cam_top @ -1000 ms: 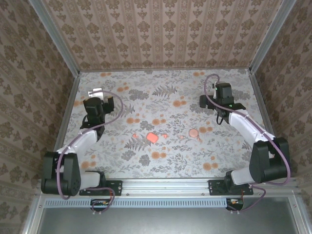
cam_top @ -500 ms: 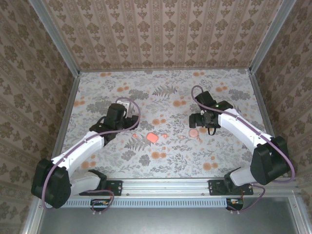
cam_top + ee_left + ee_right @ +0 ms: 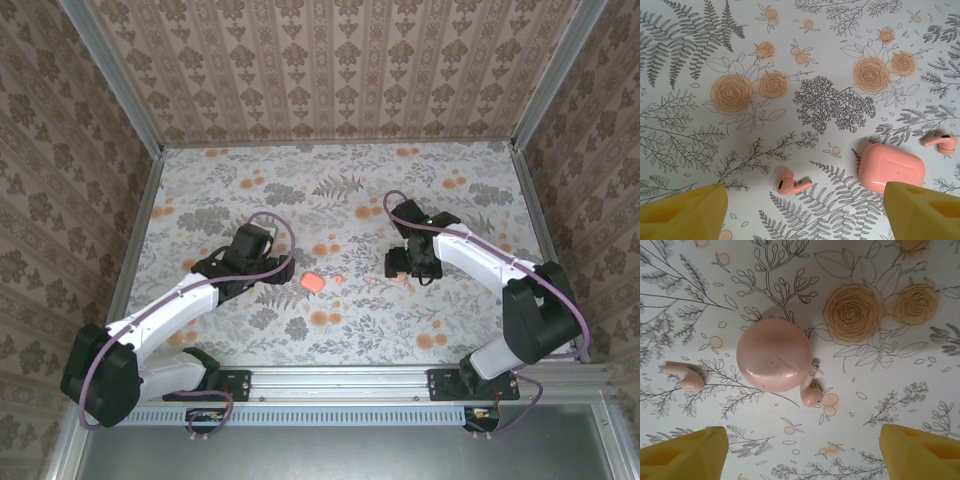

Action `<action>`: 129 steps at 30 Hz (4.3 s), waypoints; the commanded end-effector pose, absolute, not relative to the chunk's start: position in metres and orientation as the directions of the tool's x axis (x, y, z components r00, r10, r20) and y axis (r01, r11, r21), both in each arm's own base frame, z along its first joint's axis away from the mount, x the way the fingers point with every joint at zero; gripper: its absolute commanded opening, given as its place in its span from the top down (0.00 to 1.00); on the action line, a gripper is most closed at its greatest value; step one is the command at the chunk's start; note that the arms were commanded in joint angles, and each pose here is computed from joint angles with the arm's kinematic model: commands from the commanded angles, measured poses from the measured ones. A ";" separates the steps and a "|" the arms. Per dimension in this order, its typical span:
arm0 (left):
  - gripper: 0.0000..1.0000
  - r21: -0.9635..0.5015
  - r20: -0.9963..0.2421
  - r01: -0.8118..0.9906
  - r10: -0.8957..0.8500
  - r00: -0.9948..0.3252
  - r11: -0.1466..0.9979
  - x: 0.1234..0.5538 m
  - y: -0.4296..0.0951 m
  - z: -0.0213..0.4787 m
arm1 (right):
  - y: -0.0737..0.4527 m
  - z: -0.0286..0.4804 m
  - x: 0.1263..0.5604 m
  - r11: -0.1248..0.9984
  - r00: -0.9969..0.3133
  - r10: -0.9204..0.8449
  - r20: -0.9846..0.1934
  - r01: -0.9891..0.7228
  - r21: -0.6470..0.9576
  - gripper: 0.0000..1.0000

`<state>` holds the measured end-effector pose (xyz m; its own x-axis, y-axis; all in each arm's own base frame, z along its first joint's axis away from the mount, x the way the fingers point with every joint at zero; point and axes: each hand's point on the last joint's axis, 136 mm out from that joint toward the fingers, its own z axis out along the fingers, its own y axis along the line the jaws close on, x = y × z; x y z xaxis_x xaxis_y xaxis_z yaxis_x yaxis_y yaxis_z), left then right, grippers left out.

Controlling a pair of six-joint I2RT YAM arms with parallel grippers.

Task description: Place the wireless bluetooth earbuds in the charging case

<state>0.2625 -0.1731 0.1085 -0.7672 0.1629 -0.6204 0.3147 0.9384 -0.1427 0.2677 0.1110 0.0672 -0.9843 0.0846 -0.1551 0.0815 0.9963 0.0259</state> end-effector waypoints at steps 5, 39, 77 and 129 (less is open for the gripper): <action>0.18 -0.145 -0.579 0.295 0.161 -0.799 0.944 0.254 -0.171 0.097 | 0.124 0.061 0.285 0.995 -0.984 0.095 -0.148 0.088 0.051 0.23; 0.17 -0.148 -0.556 0.296 0.169 -0.814 0.944 0.253 -0.174 0.093 | 0.131 0.016 0.296 0.998 -0.995 0.065 -0.074 0.064 0.013 0.42; 0.33 -0.521 -0.682 0.593 0.118 -0.721 0.614 0.270 -0.231 0.229 | 0.225 0.215 0.276 0.605 -0.149 -0.383 -0.912 -0.786 -0.125 0.57; 0.71 -0.651 -0.579 0.616 0.234 -0.781 0.443 0.223 -0.291 0.192 | 0.323 0.216 0.279 0.326 0.284 -0.551 -0.785 -0.792 -0.516 0.57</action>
<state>0.2263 -0.2905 0.2005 -0.7822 0.2159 -0.5845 0.6114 0.4469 -0.6531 0.2790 0.3161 0.1961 0.2325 -0.5976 -0.7674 -0.8136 0.3128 -0.4901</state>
